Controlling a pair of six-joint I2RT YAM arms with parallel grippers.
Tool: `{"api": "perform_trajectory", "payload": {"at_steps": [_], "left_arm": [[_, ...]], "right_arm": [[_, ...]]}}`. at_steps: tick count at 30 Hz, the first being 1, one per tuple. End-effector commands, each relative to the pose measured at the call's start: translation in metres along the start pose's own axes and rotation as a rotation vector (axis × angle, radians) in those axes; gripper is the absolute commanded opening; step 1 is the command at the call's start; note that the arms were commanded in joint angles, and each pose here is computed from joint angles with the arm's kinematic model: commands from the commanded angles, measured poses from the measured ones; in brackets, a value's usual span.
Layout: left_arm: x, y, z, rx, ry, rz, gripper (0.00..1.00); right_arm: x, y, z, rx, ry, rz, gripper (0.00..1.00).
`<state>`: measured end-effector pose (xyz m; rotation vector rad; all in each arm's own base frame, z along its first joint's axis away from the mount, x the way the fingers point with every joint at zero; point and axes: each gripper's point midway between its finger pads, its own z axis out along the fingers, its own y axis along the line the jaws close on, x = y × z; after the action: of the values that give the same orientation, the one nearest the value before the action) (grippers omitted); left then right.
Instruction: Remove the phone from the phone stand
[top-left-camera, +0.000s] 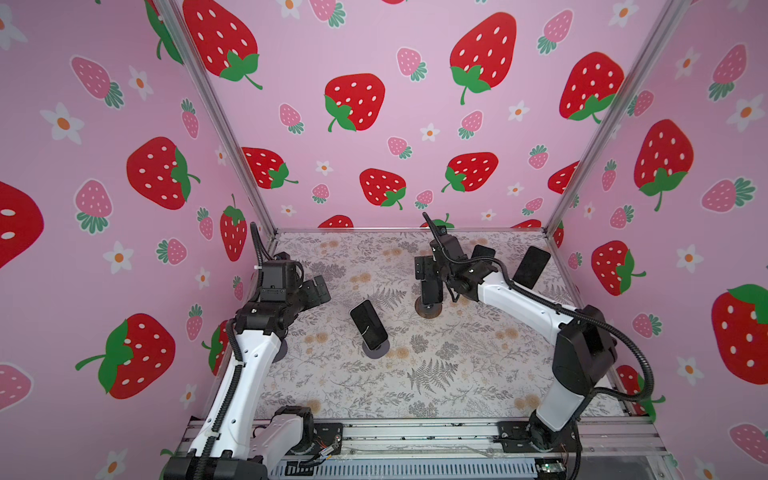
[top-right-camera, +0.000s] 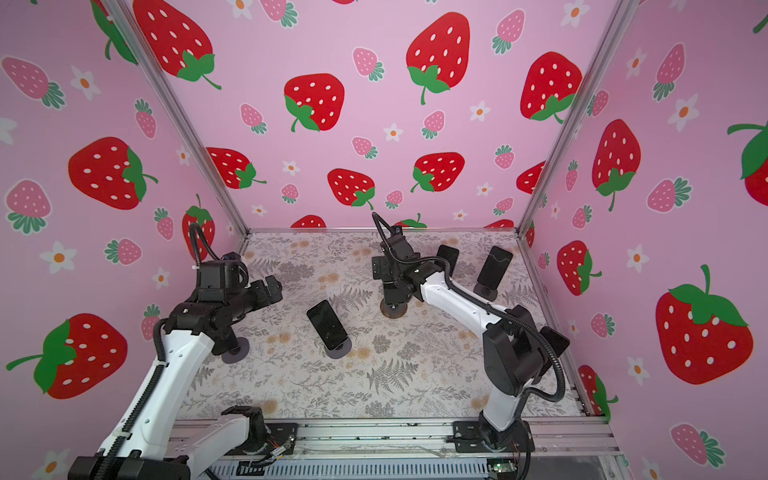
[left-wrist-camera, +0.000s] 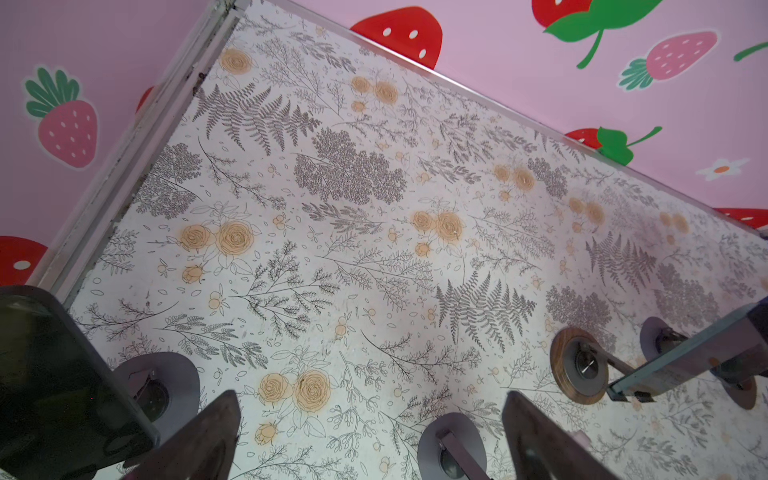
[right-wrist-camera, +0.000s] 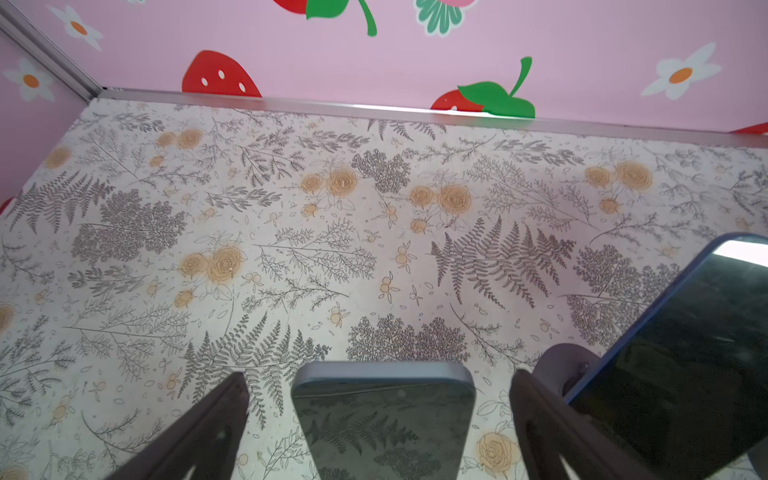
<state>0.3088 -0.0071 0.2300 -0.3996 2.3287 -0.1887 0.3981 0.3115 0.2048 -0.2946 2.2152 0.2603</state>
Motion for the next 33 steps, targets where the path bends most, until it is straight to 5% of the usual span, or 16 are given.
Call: {"api": "perform_trajectory", "payload": {"at_steps": [1,24,33], "left_arm": [[0.003,-0.006,0.005,0.035,0.026,0.014,0.99],[0.033,-0.034,0.024,0.219,0.122,-0.108,0.99],[0.045,-0.062,0.019,0.188,0.129,-0.021,0.99]], "right_arm": [[0.000,-0.004,-0.007,0.044,0.035,0.015,1.00],[-0.006,-0.007,0.012,0.118,0.122,-0.027,1.00],[0.011,-0.004,0.031,0.108,0.151,-0.025,1.00]]}}
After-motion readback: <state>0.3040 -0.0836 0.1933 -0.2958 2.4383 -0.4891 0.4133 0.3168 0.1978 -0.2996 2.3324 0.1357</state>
